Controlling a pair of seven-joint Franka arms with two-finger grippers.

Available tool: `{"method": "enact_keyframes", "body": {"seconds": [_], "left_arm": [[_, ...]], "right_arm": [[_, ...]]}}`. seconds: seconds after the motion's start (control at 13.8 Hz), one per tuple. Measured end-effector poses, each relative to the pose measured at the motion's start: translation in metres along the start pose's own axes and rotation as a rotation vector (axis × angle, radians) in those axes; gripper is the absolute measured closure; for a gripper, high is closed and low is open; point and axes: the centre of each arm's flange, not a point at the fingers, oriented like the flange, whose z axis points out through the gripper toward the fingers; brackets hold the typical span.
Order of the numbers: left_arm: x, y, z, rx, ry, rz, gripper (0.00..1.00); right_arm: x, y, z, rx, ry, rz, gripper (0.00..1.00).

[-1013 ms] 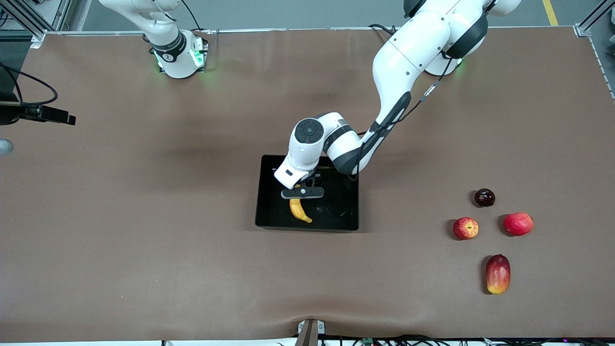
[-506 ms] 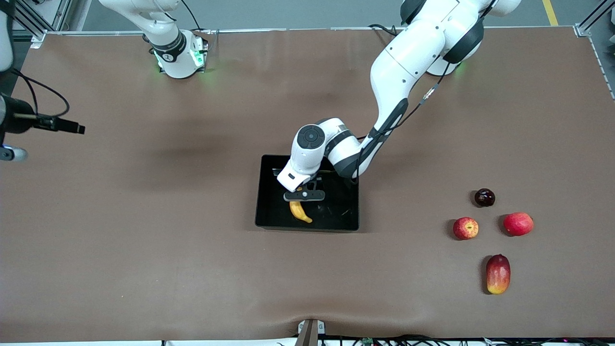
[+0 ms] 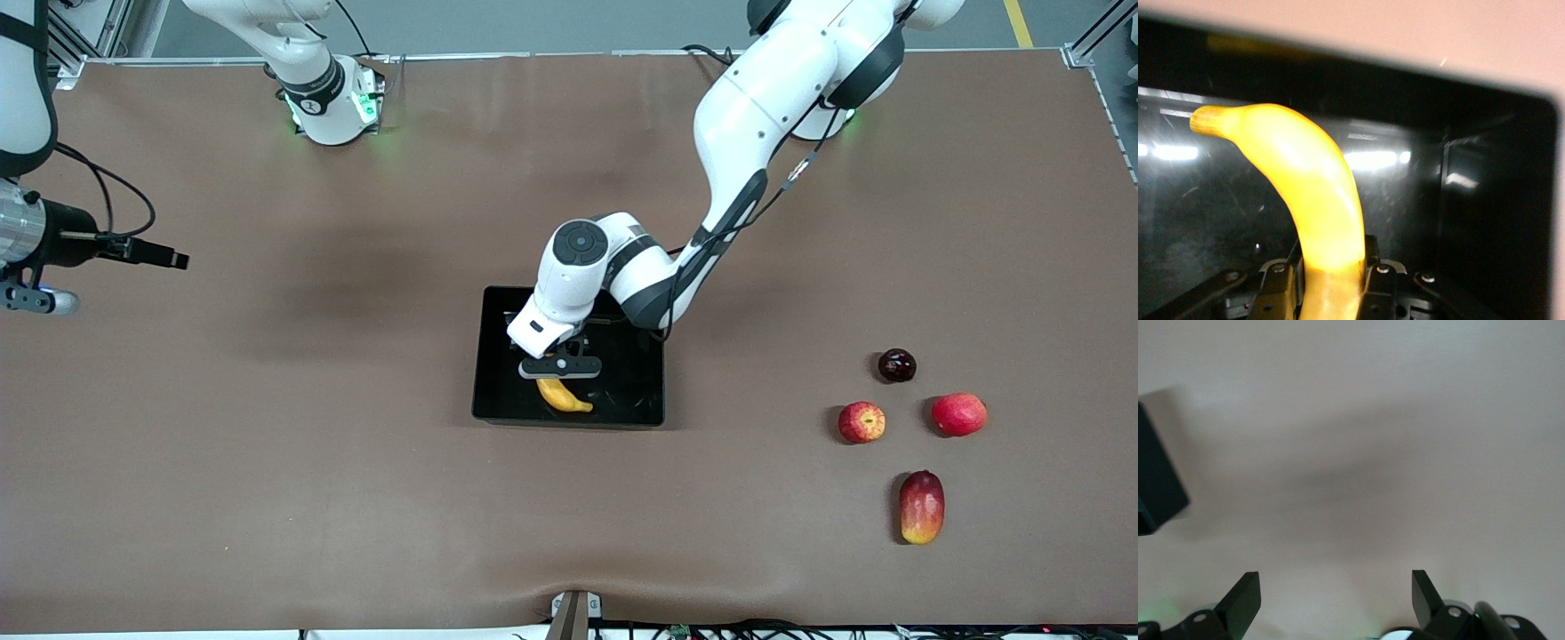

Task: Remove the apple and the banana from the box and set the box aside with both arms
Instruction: 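Carry the banana out with the left gripper while the right gripper reaches the tray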

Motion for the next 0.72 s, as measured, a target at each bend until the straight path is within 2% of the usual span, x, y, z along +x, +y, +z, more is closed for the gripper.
{"method": "enact_keyframes", "body": {"seconds": [0.14,0.43,0.58,0.72], "left_arm": [[0.018,-0.002,-0.033,0.020,0.016,-0.013,0.64],[0.062,-0.020,-0.106,0.066,0.049,-0.045,0.64],[0.096,-0.057,-0.135,0.109,0.033,-0.013,0.64],[0.133,-0.114,-0.147,0.143,-0.022,0.064,0.64]], "right_arm": [[0.000,-0.037,0.005,0.027,0.021,0.000,0.00],[0.001,-0.133,0.039,0.007,0.085,0.027,0.00],[0.002,-0.189,0.073,-0.004,0.122,0.045,0.00],[0.001,-0.236,0.113,-0.015,0.146,0.045,0.00]]}}
